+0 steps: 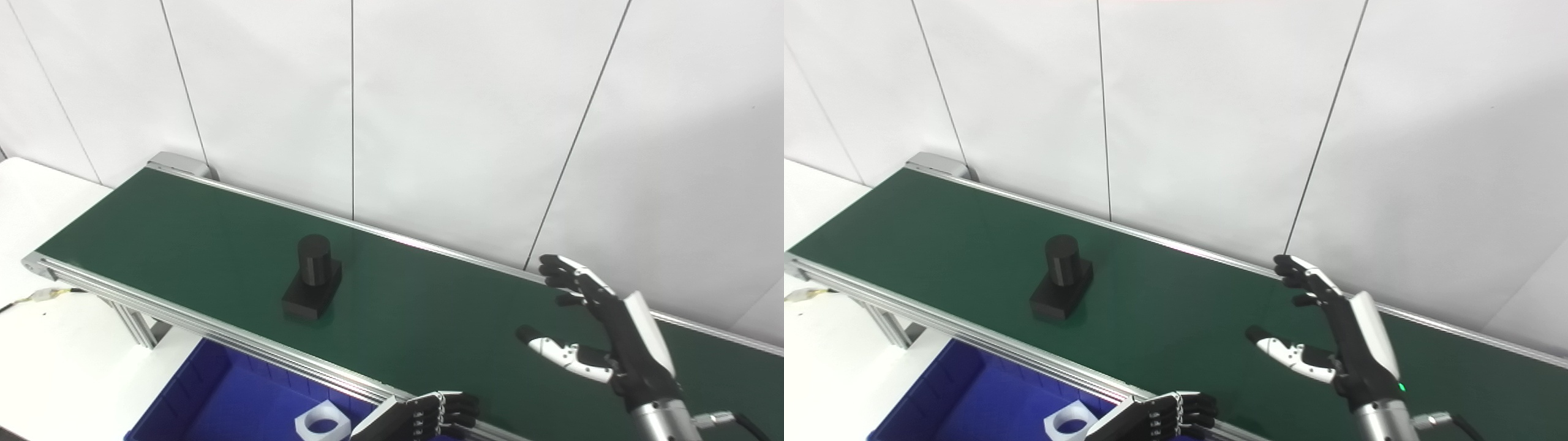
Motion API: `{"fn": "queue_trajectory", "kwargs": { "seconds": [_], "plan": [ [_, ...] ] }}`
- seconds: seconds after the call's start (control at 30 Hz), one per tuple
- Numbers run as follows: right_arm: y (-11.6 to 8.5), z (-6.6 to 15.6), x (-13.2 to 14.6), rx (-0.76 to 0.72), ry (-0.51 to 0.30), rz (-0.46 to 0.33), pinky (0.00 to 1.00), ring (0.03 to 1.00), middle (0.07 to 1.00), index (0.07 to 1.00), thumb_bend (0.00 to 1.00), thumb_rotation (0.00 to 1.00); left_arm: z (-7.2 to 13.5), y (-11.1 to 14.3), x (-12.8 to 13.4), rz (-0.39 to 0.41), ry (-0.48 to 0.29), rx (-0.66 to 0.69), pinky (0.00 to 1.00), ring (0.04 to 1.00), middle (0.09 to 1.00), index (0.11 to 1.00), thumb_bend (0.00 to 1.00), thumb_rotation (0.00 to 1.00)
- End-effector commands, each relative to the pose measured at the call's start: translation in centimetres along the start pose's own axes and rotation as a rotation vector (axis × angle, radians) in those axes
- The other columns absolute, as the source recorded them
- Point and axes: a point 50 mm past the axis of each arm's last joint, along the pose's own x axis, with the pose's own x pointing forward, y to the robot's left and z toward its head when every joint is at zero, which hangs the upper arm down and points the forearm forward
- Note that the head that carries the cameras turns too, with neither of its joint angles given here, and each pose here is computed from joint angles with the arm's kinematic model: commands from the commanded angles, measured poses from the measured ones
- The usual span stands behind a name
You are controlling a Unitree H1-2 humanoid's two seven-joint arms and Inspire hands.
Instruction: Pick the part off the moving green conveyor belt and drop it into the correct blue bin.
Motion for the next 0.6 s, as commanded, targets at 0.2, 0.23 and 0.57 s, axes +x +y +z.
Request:
{"fn": "queue_trajectory", "kwargs": {
  "seconds": [0.2,0.23,0.57],
  "plan": [
    [0.8,0.7,2.5,-0.075,-0.07,-0.005,0.71,0.81,0.835,0.85,0.57,0.33,1.2,0.3,0.3,-0.012,-0.061,0.021,0.79,0.814,0.819,0.808,1.0,0.14],
    [0.9,0.7,2.6,-0.077,-0.069,-0.003,0.71,0.812,0.836,0.851,0.57,0.34,1.2,0.3,0.2,-0.012,-0.061,0.022,0.79,0.814,0.819,0.808,1.0,0.14],
    [2.3,0.4,5.2,-0.086,-0.069,0.028,0.74,0.824,0.84,0.865,0.6,0.39,1.5,0.7,-0.2,-0.019,-0.056,0.017,0.8,0.82,0.821,0.806,1.0,0.12]
  ]
}}
